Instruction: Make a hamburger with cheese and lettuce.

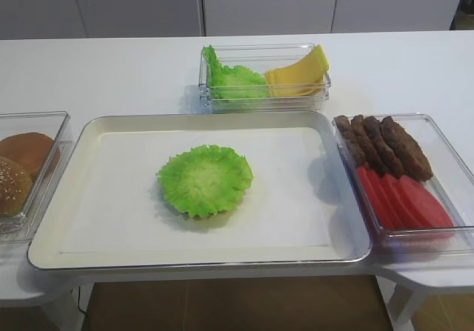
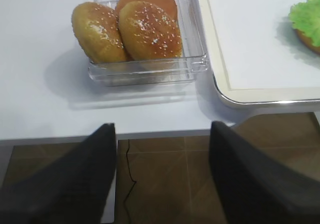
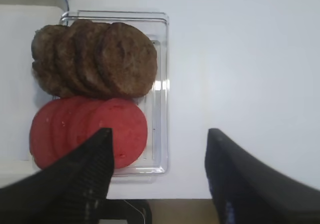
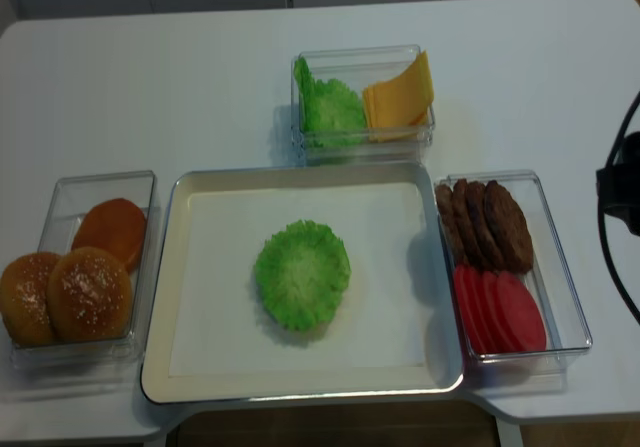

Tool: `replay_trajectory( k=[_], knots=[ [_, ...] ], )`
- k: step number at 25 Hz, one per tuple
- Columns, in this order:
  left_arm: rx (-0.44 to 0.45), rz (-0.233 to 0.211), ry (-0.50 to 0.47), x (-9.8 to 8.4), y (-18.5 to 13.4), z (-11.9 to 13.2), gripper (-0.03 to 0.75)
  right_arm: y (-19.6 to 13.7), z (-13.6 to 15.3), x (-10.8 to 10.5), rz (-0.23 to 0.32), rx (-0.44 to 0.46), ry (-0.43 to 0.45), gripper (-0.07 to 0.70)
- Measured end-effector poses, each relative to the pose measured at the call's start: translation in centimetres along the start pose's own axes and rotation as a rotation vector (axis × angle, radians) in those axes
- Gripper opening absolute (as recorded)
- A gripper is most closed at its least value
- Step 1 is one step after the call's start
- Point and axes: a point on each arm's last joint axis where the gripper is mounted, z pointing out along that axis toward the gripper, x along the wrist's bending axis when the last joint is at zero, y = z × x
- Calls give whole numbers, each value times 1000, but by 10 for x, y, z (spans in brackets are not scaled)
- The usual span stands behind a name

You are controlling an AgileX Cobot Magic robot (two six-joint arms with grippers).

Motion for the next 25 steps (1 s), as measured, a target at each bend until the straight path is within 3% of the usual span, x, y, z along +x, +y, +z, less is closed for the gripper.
replay_trajectory(
  k=[5,14,21,25],
  knots=[
    [0,0,0,0,0,0,439,0,1,-14,86,11,-21,437],
    [0,0,0,0,0,0,439,-11,-9,-16,95,54,-33,437],
    [0,0,0,0,0,0,439,-40,-58,-18,106,-100,-19,437],
    [0,0,0,0,0,0,439,-63,-88,-16,123,-214,40,436]
  ],
)
